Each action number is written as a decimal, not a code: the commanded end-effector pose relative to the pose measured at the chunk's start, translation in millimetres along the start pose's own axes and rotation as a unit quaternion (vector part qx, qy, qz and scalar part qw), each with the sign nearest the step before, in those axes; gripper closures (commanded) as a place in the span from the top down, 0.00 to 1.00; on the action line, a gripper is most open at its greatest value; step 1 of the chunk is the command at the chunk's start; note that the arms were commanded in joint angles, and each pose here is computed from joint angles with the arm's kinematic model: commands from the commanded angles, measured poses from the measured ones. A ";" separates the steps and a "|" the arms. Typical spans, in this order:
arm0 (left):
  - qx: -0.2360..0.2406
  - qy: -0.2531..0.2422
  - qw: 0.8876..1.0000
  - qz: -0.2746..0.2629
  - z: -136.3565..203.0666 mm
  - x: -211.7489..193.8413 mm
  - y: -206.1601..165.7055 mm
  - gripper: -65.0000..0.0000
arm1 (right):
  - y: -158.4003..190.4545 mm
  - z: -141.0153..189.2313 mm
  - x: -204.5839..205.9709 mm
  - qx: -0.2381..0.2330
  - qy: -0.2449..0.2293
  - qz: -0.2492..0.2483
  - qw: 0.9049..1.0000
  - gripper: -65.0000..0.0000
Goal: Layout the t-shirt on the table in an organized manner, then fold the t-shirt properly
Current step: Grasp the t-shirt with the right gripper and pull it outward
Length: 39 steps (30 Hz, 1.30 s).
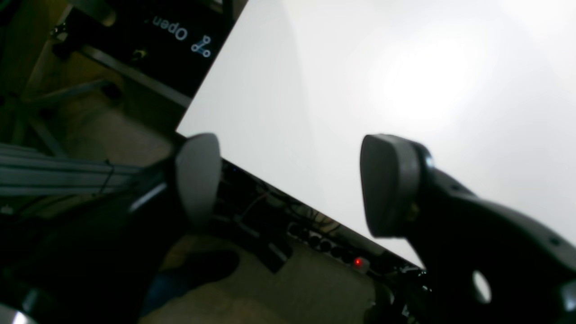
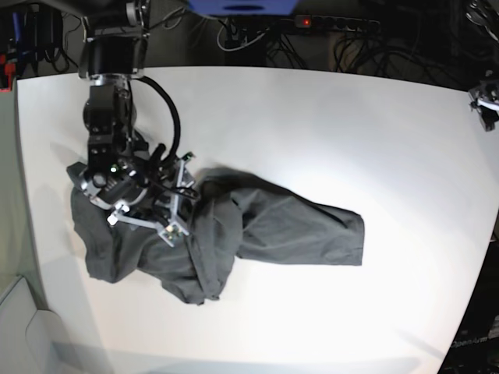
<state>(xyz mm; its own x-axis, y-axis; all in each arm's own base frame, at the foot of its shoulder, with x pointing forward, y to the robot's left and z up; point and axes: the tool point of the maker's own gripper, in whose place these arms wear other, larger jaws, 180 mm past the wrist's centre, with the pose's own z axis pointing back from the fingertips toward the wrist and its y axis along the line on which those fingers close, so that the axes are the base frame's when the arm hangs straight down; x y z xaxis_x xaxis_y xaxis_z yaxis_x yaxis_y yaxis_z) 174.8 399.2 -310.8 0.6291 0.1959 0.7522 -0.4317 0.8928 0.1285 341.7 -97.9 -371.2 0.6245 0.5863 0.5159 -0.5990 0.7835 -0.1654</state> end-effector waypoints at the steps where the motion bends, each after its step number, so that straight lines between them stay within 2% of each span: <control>1: 0.004 -0.021 1.000 -0.010 4.1 14.4 3.6 0.73 | -6.4 1.8 20.5 -0.004 -0.031 -0.002 1.000 0.65; 7: 0.006 -0.017 1.000 -0.011 4.8 9.5 6.0 0.73 | 6.6 -26.6 15.1 0.037 -0.044 -0.023 0.998 0.65; 15: 0.005 -0.014 1.000 -0.011 3.9 8.1 5.8 0.73 | -2.3 -53.1 -11.1 0.058 -0.024 -0.043 0.997 0.65; 20: 0.004 -0.015 1.000 -0.011 3.7 8.6 5.1 0.73 | -8.3 -58.1 -18.6 0.059 -0.018 -0.048 0.997 0.63; 23: 0.004 -0.014 1.000 -0.010 3.4 7.7 4.9 0.73 | -5.6 -58.3 -23.9 0.061 -0.010 -0.045 0.997 0.48; 28: 0.003 -0.014 1.000 -0.010 3.1 8.1 4.3 0.73 | 18.1 -60.2 -58.7 0.078 0.021 -0.050 0.996 0.00; 33: -0.001 -0.026 1.000 -0.002 0.3 16.4 0.0 0.73 | 36.6 -45.2 -94.5 0.077 0.052 -0.026 0.995 0.00; 39: -0.007 -0.038 0.999 0.008 -2.4 25.9 -5.9 0.73 | 53.9 0.5 -111.8 0.054 0.066 0.059 0.995 0.00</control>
<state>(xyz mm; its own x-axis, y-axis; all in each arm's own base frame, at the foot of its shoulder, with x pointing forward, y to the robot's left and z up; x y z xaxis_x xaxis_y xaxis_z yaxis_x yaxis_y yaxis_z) 186.0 396.0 -309.8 0.6082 0.2136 0.7645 -0.4391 0.8929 0.0998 247.1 -108.4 -430.3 0.5886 0.6755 0.4442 -0.7120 0.6933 -0.1109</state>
